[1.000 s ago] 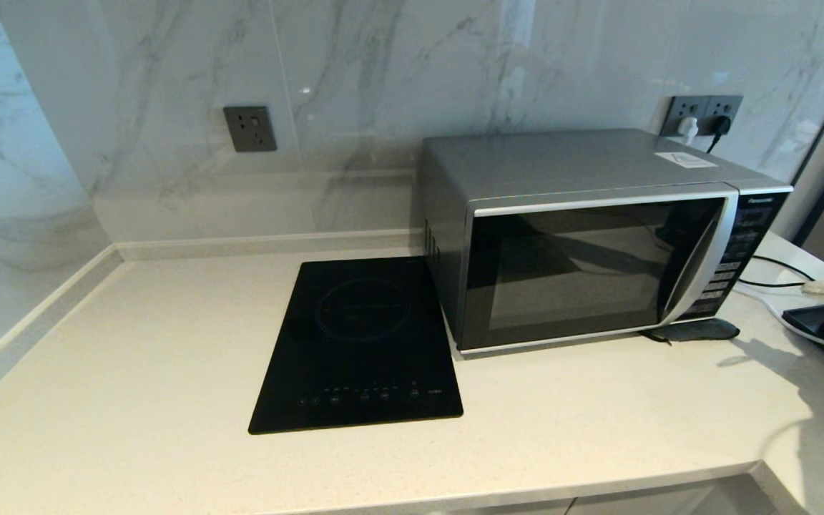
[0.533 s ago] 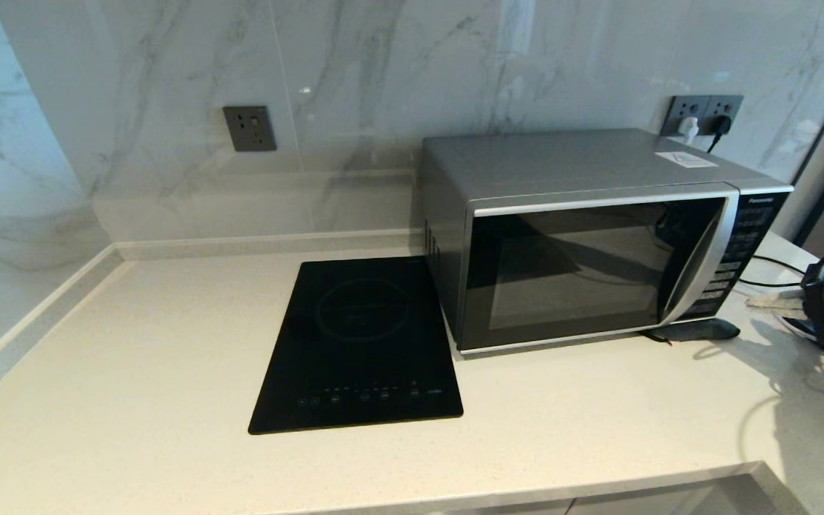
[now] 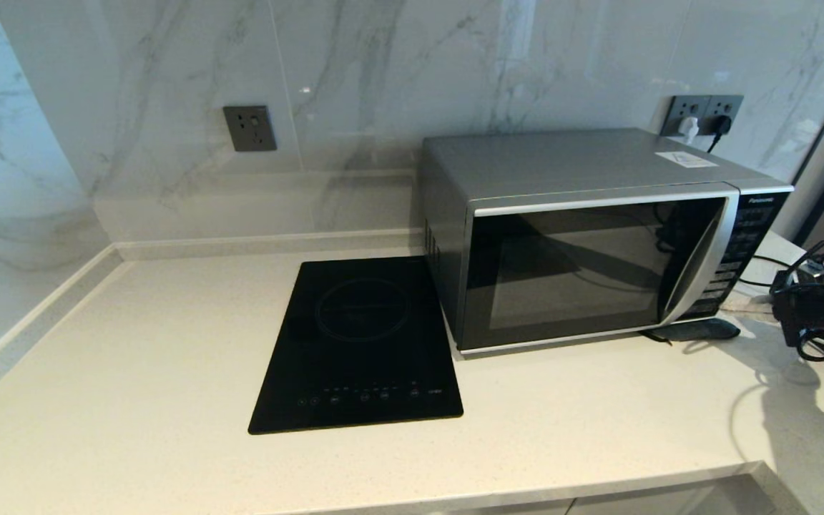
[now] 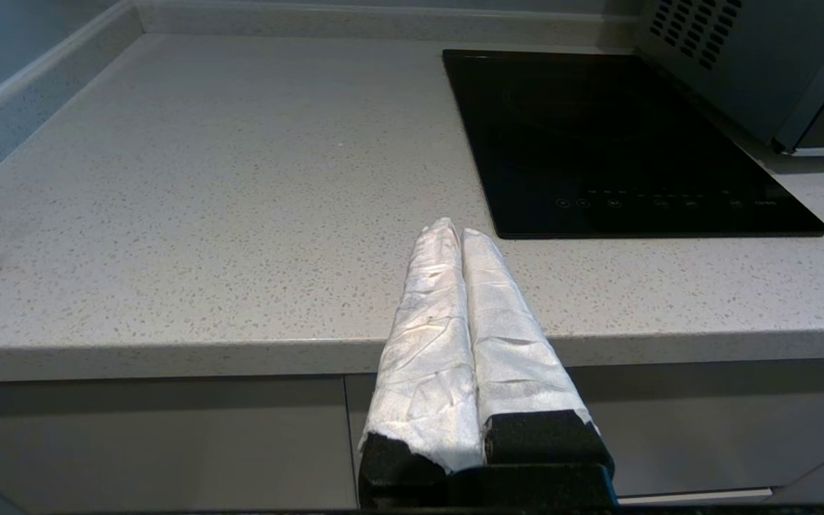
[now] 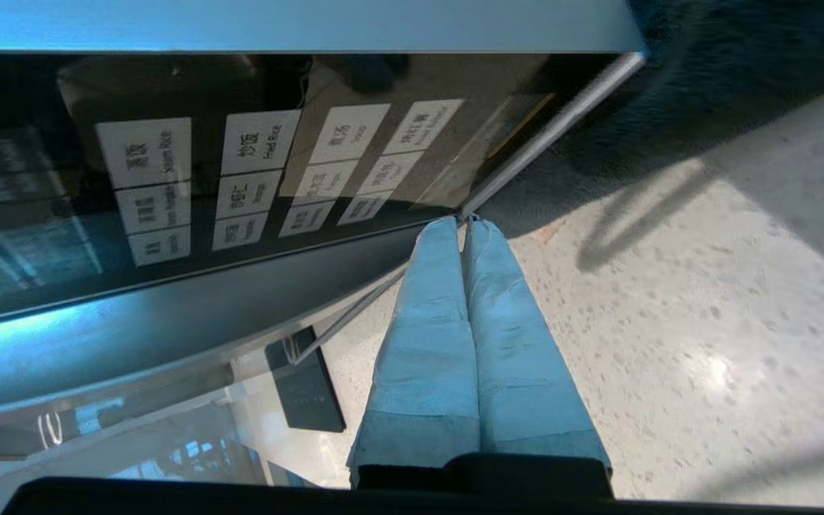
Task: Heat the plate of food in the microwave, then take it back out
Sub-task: Open the microwave oven
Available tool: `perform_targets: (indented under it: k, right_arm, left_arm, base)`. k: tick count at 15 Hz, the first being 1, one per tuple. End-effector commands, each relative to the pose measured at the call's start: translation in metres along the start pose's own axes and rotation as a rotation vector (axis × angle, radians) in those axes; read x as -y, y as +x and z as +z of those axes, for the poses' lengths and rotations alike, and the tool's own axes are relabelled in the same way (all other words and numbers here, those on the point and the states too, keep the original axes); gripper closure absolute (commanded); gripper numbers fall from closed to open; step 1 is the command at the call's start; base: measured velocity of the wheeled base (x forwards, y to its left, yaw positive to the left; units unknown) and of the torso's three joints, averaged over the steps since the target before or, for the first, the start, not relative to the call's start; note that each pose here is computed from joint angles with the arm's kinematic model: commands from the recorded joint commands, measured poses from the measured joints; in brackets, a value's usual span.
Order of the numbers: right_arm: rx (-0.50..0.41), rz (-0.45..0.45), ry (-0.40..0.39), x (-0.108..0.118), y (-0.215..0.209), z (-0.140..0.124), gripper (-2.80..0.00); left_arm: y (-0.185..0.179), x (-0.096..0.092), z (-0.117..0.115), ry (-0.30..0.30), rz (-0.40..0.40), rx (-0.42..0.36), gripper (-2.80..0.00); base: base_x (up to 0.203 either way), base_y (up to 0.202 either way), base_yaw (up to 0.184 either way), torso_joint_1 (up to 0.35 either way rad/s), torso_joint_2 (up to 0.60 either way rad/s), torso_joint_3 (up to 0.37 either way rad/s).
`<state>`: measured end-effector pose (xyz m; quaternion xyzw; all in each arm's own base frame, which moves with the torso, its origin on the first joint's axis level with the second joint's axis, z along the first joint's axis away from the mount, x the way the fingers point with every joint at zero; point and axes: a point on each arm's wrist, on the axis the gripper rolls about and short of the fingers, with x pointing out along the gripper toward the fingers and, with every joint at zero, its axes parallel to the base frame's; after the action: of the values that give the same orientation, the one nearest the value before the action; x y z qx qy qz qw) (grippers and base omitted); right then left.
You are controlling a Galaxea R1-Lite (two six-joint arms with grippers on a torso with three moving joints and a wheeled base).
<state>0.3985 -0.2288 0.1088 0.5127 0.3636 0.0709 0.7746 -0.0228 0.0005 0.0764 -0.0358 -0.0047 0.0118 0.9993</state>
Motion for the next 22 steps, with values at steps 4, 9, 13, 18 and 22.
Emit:
perform_targets:
  k: [4,9,13,18,22]
  right_arm:
    - [-0.015,0.008,-0.003,0.005,0.013,0.004,0.0]
    - [-0.017,0.006,0.0,0.016,0.023,0.01,0.0]
    - [-0.018,0.01,-0.007,0.021,0.032,0.014,0.0]
    - [0.008,0.037,0.015,0.015,0.039,0.018,0.0]
    - [0.004,0.037,0.017,0.008,0.034,0.014,0.0]
  left_arm:
    - [0.0,0.0,0.0,-0.001,0.001,-0.001,0.0]
    - [0.0,0.0,0.0,-0.001,0.001,-0.001,0.0]
    - [0.0,0.0,0.0,-0.001,0.002,-0.001,0.0]
    - [0.0,0.0,0.0,-0.001,0.001,-0.001,0.0]
    - [0.0,0.0,0.0,-0.001,0.001,-0.001,0.0]
  base:
    - [0.0,0.0,0.0,0.0,0.0,0.0]
    - [0.0,0.0,0.0,0.0,0.0,0.0]
    - [0.0,0.0,0.0,0.0,0.0,0.0]
    - [0.0,0.0,0.0,0.0,0.0,0.0]
    - [0.0,0.0,0.0,0.0,0.0,0.0]
